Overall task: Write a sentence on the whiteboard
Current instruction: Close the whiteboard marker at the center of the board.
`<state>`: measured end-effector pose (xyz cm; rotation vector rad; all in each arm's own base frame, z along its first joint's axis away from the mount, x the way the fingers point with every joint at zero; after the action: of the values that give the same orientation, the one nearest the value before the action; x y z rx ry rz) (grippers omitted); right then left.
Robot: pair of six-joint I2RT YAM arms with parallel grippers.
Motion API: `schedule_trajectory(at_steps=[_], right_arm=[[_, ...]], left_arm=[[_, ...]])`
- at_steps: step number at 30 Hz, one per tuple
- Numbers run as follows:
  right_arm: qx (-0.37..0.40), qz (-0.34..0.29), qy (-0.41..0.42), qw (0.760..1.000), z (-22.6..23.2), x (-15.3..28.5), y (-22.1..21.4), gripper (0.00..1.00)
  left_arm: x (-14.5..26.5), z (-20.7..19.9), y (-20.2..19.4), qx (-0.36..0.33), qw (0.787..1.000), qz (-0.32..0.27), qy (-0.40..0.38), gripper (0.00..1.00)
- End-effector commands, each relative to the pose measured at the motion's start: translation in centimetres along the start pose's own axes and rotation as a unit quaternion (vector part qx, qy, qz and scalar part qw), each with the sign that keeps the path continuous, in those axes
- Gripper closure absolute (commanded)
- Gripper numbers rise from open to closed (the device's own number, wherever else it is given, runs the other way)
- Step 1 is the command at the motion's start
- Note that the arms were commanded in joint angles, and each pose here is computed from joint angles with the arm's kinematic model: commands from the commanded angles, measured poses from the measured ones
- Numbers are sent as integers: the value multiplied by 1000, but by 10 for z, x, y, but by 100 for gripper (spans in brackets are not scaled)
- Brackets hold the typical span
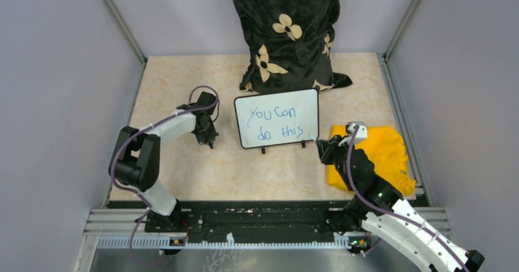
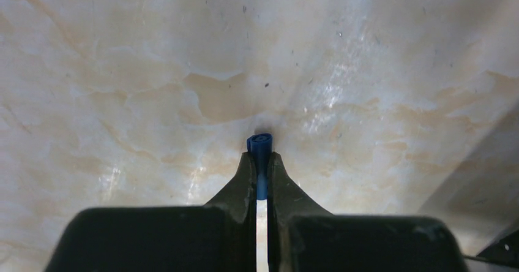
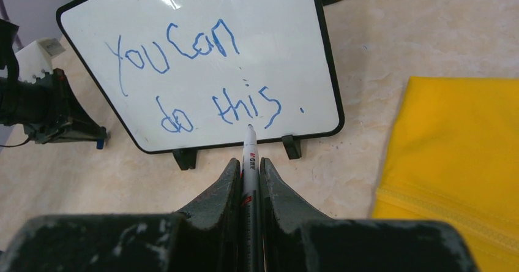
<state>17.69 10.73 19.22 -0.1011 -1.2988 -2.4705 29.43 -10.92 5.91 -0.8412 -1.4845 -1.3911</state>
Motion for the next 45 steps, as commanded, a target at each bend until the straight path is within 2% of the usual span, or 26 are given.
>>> schedule_trajectory(at_steps=[1,8,10,12,15,19,25,31,37,45], right_arm=[[-10,-25,11,1000,10,4,19,100],[-12,-25,15,999,13,6,23,100],[-12,-25,14,1000,13,7,24,100],[-13,-24,19,999,16,8,25,100],[-13,-23,27,999,23,7,29,100],[-9,-21,39,999,36,3,38,100],[-4,-20,78,997,68,-11,51,100],[-21,-84,132,987,107,-14,87,100],[-24,-157,164,974,136,3,114,100],[-36,-227,191,954,162,20,139,100]], left_arm=[[34,3,2,4,1000,-12,-19,100],[102,4,38,-9,990,-123,-75,100],[123,-1,50,-32,978,-171,-113,100],[142,-7,58,-65,958,-228,-160,100],[170,-12,64,-106,914,-326,-215,100],[201,-23,62,-139,854,-408,-292,100],[235,-46,62,-148,781,-459,-398,100],[289,-61,75,-137,693,-516,-485,100],[334,-76,77,-136,613,-512,-586,100],[374,-95,90,-141,520,-491,-685,100]])
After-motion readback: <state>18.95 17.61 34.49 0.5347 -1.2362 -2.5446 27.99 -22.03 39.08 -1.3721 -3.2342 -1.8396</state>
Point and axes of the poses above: each gripper's point midway between its finger pads, its own x axis back along the fingers, its own z axis along the line the jaws close on, y = z × x, the point moved 4 cm from there along x, back along the fingers, and after that the axes turned 13 degrees about -x, right-handed, at the moved point
